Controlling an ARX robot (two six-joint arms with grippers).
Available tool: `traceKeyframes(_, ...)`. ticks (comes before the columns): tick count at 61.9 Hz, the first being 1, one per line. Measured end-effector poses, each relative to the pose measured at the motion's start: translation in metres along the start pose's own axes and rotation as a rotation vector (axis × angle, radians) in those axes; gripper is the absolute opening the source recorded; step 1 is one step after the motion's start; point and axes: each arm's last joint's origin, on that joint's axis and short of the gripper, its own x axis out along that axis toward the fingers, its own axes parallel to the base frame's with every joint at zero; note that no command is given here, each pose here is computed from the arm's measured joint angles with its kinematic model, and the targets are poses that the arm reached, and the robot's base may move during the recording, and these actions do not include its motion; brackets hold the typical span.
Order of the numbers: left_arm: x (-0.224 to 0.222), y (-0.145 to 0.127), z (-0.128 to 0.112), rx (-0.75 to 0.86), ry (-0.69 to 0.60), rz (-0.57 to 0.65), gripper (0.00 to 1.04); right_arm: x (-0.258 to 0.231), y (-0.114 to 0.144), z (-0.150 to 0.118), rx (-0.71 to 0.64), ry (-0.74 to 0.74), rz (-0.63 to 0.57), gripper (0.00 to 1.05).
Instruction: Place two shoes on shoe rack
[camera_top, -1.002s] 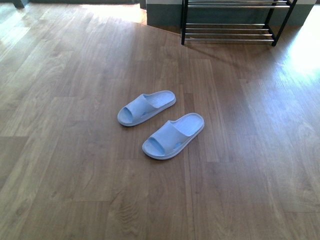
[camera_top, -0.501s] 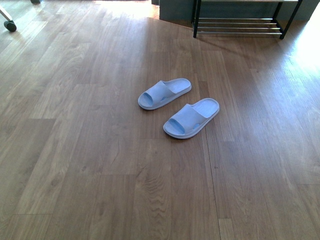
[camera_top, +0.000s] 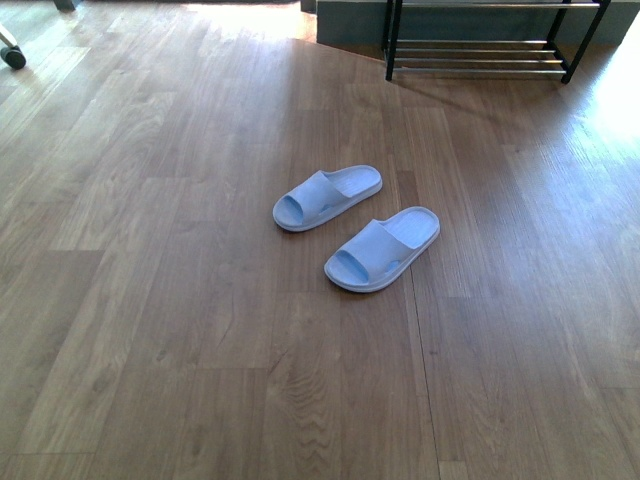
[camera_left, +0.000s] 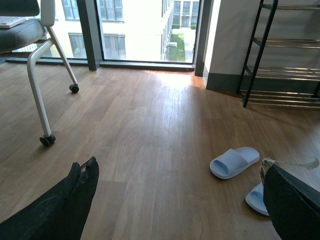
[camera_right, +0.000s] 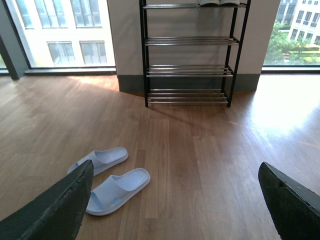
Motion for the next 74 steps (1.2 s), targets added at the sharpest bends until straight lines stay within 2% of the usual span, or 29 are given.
traceKeyframes(74,0.0,-0.0001,0.0,0.0,0.0,-0.002,0.95,0.0,-0.0001,0.0,0.0,0.0,-0.003,0.96)
